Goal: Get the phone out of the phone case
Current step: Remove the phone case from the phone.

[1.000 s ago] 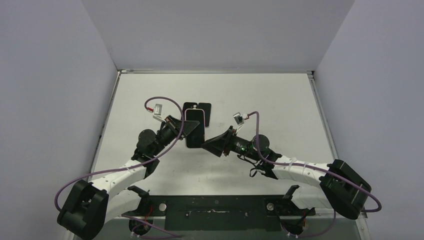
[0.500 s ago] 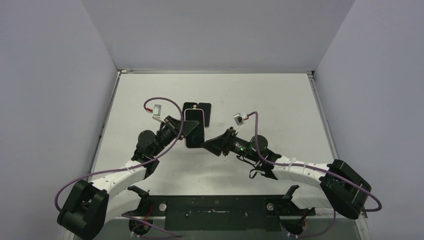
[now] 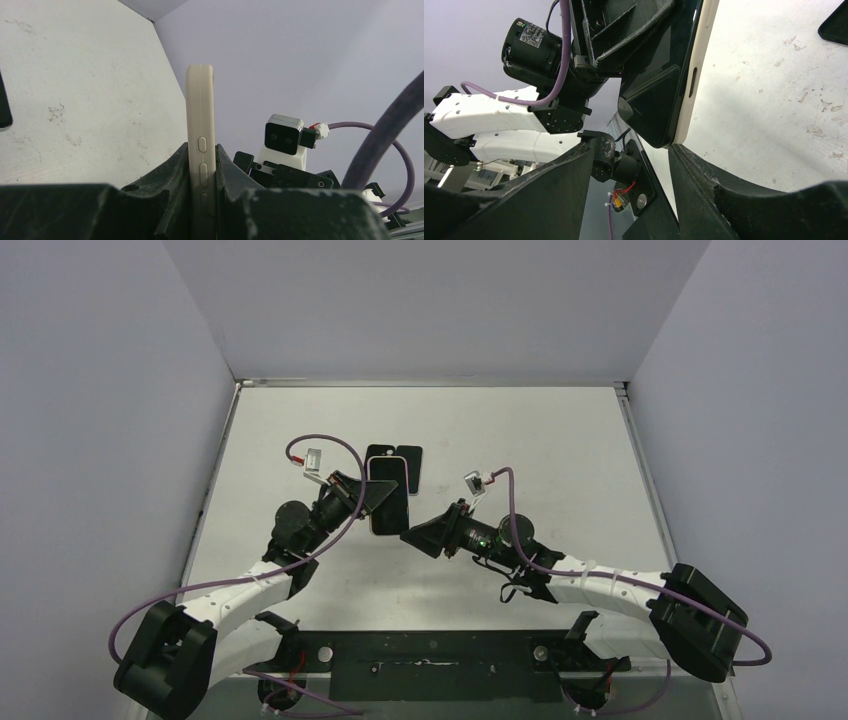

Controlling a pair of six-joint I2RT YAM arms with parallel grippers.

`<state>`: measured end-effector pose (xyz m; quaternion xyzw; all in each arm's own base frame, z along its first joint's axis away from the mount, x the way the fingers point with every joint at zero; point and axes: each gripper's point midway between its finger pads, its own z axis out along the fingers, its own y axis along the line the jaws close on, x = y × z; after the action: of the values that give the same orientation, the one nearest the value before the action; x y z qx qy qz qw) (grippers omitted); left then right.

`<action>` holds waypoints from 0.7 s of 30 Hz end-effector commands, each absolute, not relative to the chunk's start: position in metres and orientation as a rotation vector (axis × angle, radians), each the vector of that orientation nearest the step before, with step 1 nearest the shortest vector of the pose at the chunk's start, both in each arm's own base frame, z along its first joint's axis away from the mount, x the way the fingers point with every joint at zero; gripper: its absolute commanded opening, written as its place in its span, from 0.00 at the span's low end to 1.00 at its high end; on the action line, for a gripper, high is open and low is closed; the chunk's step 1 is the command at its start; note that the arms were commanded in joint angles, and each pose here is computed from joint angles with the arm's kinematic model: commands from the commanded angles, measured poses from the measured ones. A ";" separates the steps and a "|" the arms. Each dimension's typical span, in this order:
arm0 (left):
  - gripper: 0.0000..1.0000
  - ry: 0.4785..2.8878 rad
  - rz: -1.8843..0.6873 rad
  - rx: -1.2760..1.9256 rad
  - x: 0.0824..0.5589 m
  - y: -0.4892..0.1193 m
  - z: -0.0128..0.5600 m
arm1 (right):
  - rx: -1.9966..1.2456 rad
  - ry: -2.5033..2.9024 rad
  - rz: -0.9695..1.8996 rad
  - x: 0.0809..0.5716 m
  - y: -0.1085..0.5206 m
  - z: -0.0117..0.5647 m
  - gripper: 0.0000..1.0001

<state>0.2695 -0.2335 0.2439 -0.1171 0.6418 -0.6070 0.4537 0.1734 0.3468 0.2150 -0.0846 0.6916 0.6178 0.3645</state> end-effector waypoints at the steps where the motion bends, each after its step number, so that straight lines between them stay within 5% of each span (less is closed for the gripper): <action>1: 0.00 1.402 -1.555 -0.237 0.264 -0.228 0.291 | -0.246 1.651 1.617 0.174 0.351 0.252 0.57; 21: 0.00 1.428 -1.661 -0.206 0.239 -0.249 0.285 | -0.255 1.538 1.648 0.183 0.358 0.274 0.56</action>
<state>0.2688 -0.2341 0.2486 -0.1222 0.6280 -0.6083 0.4696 0.1756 0.3510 0.2174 -0.0936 0.6857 0.6177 0.3735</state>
